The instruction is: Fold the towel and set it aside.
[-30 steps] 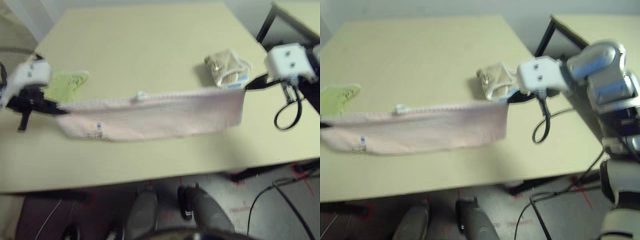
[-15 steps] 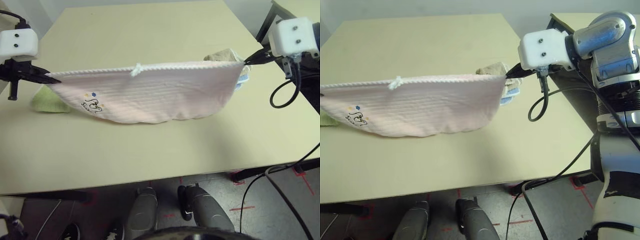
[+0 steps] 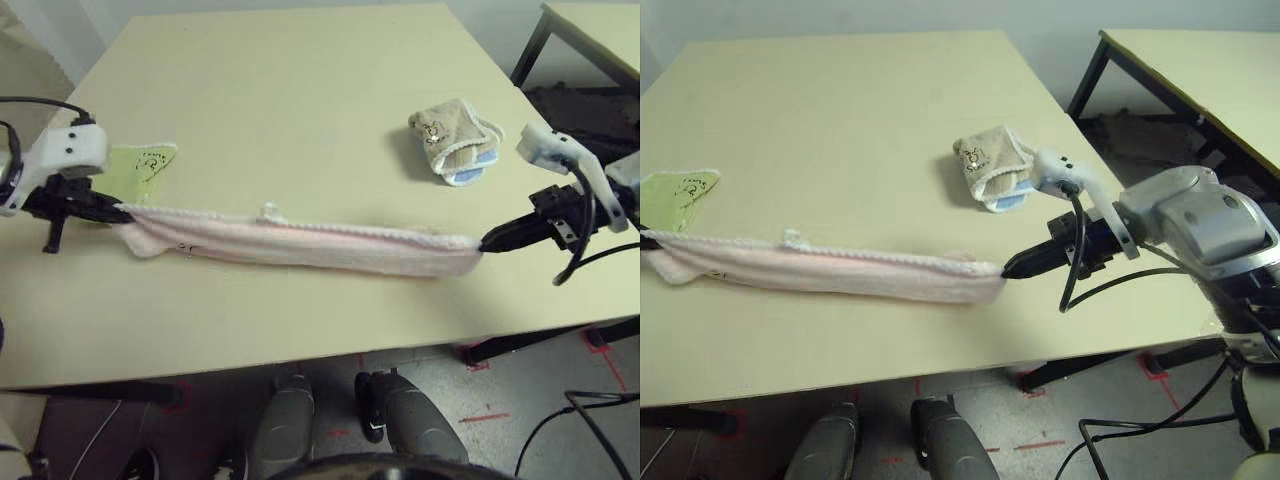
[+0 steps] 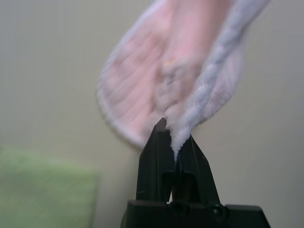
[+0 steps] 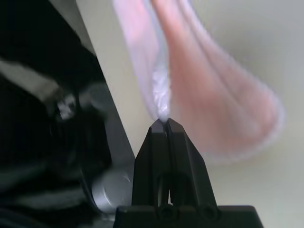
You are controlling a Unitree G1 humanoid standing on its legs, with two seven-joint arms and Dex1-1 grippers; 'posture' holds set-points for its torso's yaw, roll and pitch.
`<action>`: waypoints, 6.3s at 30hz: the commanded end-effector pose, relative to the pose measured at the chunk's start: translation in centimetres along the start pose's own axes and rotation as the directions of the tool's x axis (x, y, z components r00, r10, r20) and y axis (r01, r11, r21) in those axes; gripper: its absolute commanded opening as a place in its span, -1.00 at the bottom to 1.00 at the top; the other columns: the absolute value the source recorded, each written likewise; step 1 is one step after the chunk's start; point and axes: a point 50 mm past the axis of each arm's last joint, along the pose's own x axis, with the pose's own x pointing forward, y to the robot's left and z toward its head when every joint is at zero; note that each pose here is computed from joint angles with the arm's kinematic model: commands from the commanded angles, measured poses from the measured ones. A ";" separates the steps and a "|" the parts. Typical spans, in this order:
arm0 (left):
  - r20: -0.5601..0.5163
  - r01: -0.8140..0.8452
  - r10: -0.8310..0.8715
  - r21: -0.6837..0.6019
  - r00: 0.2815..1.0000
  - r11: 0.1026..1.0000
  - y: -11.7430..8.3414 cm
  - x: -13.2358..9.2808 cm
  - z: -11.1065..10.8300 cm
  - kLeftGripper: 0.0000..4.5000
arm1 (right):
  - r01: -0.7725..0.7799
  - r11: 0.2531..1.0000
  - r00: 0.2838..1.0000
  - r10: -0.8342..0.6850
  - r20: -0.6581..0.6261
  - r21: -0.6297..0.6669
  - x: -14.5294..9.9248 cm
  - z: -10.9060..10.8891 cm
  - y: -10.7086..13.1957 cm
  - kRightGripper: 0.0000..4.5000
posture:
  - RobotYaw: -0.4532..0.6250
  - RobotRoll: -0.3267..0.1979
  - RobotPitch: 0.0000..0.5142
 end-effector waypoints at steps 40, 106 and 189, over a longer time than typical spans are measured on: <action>0.050 0.041 -0.041 -0.009 0.998 0.999 -0.3 0.8 0.9 -1.00 | 0.219 0.897 0.917 -0.324 -0.234 -0.385 4.0 2.4 -1.7 0.98 | 0.01 0.25 -0.44; -0.025 -0.077 0.073 -0.247 0.997 0.966 -2.3 -7.2 2.3 -1.00 | 0.055 0.814 0.886 -0.307 -0.348 -0.578 -4.7 6.1 2.8 -0.99 | 0.01 0.25 -0.49; -0.163 0.115 -0.118 -0.028 0.980 0.993 -1.8 0.6 -2.0 -1.00 | 0.087 0.786 0.914 -0.307 -0.265 -0.612 0.8 1.6 -3.8 -0.99 | 0.05 0.25 -0.41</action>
